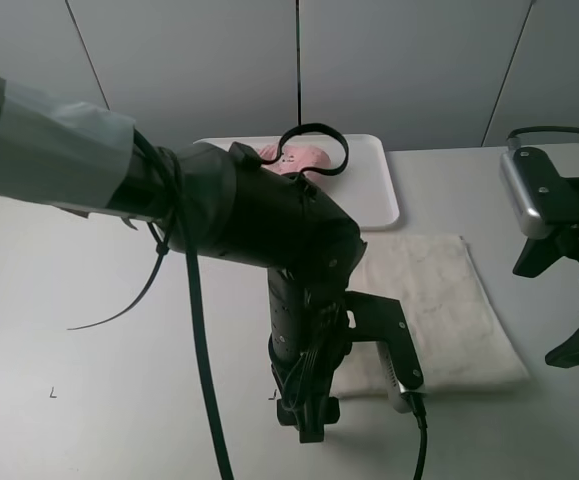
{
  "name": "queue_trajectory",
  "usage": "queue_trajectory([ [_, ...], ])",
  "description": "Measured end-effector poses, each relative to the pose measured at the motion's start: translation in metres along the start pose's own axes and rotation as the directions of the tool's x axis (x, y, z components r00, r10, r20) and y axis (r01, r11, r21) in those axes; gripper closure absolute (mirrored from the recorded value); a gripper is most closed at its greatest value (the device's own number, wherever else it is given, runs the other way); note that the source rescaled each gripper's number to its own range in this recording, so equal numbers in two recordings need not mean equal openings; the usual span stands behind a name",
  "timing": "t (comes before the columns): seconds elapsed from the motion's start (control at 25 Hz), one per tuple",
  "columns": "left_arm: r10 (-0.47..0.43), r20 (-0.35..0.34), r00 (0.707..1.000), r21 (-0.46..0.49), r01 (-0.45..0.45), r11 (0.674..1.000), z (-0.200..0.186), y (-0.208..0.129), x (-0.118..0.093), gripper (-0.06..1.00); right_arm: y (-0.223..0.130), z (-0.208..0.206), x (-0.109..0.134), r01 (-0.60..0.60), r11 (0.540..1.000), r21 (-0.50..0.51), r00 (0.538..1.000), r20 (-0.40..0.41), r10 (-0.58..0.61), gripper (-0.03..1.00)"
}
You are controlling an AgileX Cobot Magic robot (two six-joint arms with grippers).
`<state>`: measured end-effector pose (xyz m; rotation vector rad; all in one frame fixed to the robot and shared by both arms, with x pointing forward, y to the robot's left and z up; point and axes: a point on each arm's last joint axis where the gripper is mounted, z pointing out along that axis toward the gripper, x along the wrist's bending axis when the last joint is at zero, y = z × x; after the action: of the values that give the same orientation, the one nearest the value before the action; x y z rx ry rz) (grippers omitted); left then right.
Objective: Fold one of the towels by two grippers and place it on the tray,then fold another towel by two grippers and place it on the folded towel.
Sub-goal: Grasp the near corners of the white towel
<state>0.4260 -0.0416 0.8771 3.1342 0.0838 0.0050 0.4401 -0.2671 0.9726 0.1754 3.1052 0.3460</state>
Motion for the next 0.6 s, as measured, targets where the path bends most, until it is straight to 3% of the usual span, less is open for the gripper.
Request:
queue_trajectory([
  [0.6, -0.004, 0.002, 1.000, 0.005, 0.004, 1.000, 0.003, 0.002, -0.001, -0.03, 0.008, 0.034, 0.018, 0.144, 0.989, 0.039, 0.987, -0.078, -0.140, -0.03],
])
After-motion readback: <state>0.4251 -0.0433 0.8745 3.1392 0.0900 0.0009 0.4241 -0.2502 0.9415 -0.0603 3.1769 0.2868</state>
